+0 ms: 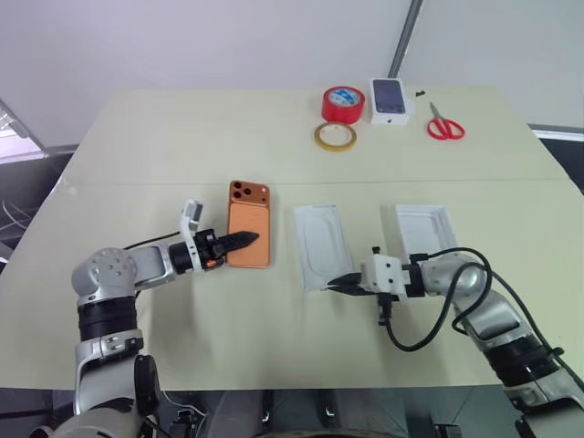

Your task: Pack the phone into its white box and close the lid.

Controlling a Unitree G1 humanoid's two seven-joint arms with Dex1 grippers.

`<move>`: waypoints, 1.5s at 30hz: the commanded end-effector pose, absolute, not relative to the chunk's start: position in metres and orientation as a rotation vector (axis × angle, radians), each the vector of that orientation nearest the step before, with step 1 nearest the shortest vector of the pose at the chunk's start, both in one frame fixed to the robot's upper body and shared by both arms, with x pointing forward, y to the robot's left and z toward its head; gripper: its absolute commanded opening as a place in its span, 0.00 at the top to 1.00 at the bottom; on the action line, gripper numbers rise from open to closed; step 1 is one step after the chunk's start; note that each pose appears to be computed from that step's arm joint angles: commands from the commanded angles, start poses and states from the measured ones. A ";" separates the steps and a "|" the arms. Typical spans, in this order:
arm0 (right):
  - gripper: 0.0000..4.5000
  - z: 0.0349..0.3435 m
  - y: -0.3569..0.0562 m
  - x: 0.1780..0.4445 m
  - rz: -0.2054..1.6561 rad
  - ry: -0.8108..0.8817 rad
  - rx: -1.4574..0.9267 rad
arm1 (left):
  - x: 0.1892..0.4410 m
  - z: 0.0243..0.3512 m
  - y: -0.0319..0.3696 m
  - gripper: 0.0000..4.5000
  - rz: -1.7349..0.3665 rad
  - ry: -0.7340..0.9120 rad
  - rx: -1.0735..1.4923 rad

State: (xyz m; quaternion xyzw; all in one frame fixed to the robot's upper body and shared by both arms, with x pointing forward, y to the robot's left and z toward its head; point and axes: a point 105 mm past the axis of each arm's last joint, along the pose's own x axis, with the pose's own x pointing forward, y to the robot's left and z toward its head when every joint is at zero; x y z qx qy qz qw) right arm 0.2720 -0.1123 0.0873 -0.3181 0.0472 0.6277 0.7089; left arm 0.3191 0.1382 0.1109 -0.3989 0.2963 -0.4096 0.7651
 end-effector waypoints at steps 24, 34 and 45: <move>0.21 0.154 -0.061 0.270 1.355 -0.070 -0.461 | 0.329 0.127 0.098 1.00 -0.948 0.560 -0.885; 0.20 0.146 -0.108 0.306 1.131 -0.001 -0.540 | 0.327 0.115 0.080 0.78 -0.960 0.620 -0.868; 0.20 0.134 -0.094 0.308 1.134 -0.012 -0.534 | 0.319 0.126 0.072 0.09 -0.976 0.712 -0.704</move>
